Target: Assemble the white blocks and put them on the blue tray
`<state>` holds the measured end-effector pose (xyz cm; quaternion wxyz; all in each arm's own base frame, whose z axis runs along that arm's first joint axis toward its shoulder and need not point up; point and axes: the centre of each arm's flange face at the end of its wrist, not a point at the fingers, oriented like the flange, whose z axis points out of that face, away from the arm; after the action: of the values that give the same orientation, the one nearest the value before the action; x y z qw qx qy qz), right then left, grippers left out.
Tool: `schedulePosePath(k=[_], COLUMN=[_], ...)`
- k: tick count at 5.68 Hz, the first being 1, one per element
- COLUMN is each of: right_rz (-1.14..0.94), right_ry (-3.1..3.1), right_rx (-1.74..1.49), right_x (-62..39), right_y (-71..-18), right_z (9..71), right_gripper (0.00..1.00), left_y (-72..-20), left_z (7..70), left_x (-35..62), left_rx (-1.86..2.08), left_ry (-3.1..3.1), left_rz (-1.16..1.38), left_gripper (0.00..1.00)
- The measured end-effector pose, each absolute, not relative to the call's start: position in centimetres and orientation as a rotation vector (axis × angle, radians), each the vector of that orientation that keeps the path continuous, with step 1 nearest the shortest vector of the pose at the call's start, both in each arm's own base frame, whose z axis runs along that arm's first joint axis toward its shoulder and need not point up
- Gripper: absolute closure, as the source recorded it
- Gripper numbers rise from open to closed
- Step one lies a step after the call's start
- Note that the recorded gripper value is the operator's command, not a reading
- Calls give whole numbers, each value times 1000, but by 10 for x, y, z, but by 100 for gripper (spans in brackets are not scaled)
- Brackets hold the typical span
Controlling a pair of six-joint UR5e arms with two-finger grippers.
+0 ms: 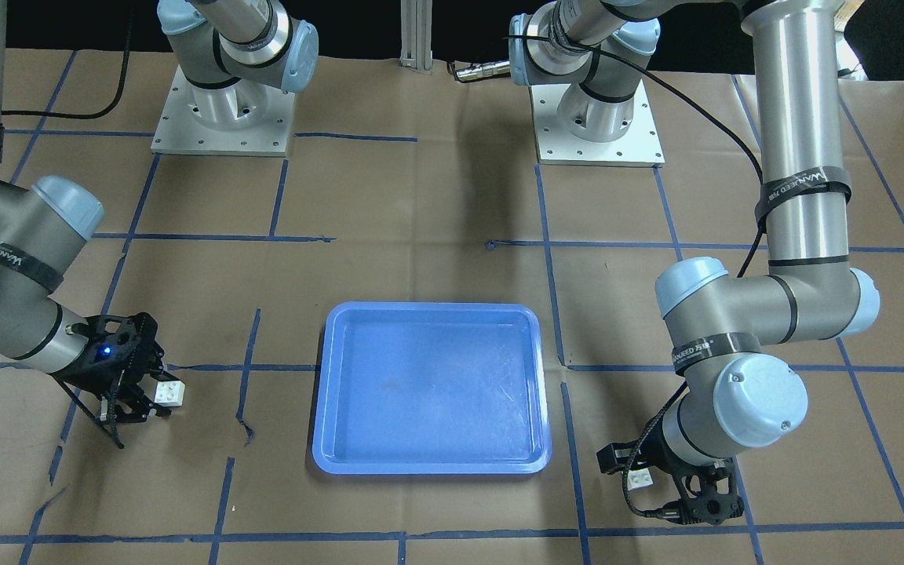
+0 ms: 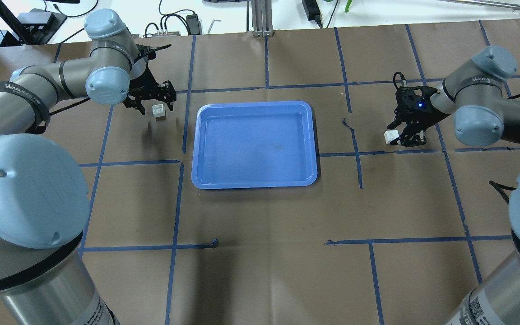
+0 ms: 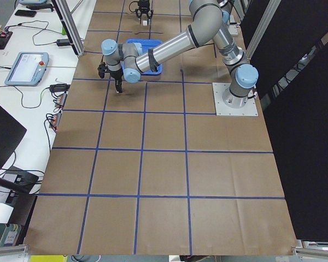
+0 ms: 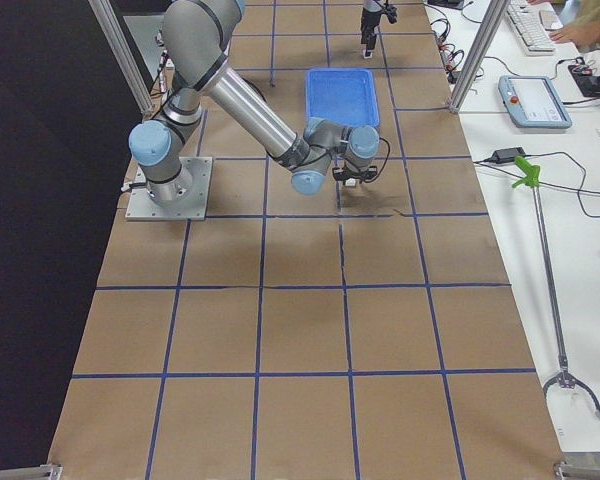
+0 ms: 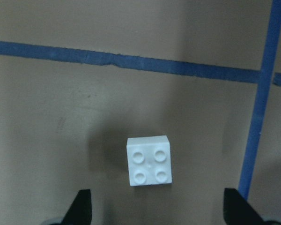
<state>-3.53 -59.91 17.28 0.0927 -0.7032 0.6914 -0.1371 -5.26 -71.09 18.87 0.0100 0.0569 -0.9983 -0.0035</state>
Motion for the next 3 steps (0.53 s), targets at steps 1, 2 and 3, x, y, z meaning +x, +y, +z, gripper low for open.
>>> schedulePosePath(k=[1,2,3], right_rz=[-413,-421,-435], right_ry=[2060,2072,2101], right_rx=[-2096,-2107,-2109], right_x=[-37,-38,-39], right_y=[-602,-606,-610], right_z=[179,188,207], right_gripper=[80,80,81], left_y=[-712,-713,-715], left_z=[181,175,174], left_x=[-53,-52,-52], left_rx=[180,178,164], left_ry=[-3115,-3115,-3116], left_rz=[-8,-6,2], left_gripper=[50,80,95])
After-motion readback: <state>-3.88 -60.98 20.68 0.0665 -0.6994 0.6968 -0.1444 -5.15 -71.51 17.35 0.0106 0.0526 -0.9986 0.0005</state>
